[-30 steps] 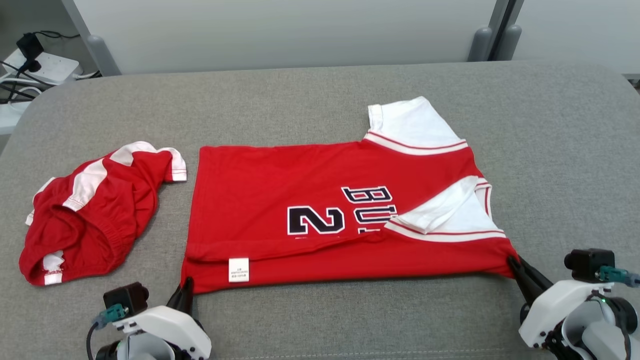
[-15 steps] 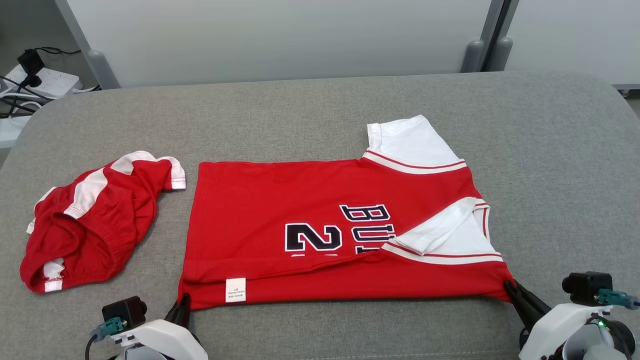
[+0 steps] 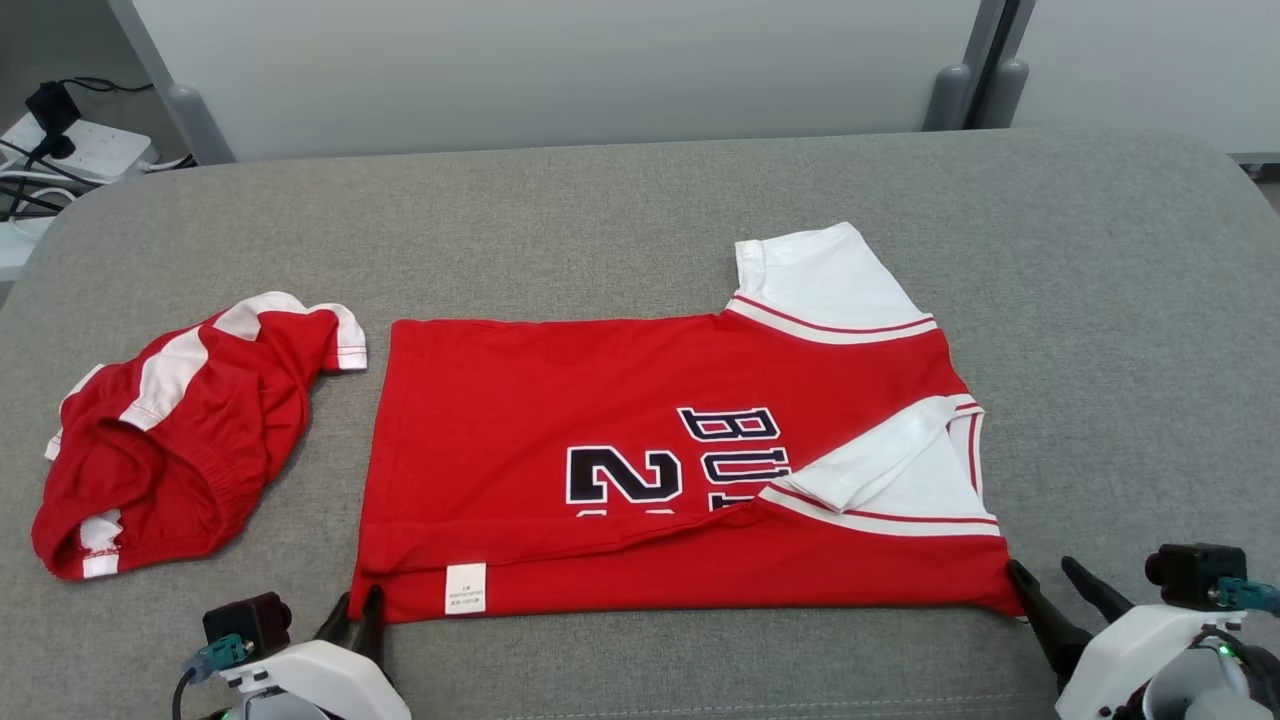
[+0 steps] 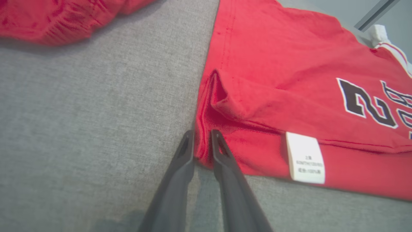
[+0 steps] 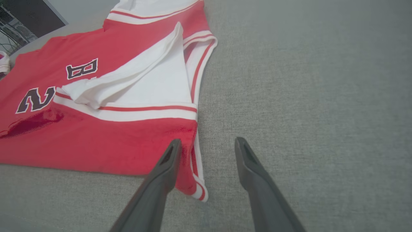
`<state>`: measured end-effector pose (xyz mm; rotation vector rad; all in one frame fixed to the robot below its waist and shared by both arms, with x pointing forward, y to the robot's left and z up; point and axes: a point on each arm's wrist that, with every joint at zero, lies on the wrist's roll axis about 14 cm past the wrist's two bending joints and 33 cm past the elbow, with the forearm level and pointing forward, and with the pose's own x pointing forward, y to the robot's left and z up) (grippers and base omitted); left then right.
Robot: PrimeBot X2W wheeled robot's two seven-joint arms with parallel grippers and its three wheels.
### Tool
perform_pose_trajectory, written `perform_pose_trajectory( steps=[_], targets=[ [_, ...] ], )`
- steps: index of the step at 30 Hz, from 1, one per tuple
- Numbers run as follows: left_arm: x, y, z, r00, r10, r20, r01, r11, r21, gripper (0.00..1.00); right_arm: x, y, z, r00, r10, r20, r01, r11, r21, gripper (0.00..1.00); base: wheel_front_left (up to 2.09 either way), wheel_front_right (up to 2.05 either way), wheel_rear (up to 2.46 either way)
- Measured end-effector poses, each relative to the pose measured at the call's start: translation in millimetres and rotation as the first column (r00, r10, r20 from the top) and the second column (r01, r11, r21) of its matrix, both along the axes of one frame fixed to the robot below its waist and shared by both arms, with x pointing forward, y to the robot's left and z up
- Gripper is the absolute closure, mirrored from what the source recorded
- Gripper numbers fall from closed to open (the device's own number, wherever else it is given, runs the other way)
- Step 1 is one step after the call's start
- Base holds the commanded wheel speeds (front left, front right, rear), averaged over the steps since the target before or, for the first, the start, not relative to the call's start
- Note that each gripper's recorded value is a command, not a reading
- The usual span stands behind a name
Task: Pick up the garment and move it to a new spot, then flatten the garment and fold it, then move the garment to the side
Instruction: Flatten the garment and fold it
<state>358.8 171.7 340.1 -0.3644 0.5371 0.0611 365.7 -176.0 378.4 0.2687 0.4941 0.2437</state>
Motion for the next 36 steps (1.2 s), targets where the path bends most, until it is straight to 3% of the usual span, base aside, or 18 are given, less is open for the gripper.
perform_pose_trajectory(
  steps=[11,27,36],
  targets=[
    [12.3,1.8,9.5,0.999,-0.029,0.042,0.026,0.997,0.069,0.00,26.5,-55.8,19.6,0.986,-0.146,0.082,0.151,0.987,-0.060,0.00,0.00,0.00,0.00],
    [48.2,0.4,42.4,0.984,-0.040,0.174,0.020,0.993,0.113,0.00,41.4,-47.2,38.7,0.969,-0.167,0.180,0.176,0.983,-0.040,0.00,0.00,0.00,0.00],
    [76.0,0.3,81.3,0.953,-0.060,0.298,0.016,0.989,0.148,0.00,74.8,-40.4,91.9,0.929,-0.134,0.345,0.157,0.987,-0.039,0.00,0.00,0.00,0.00]
  ],
)
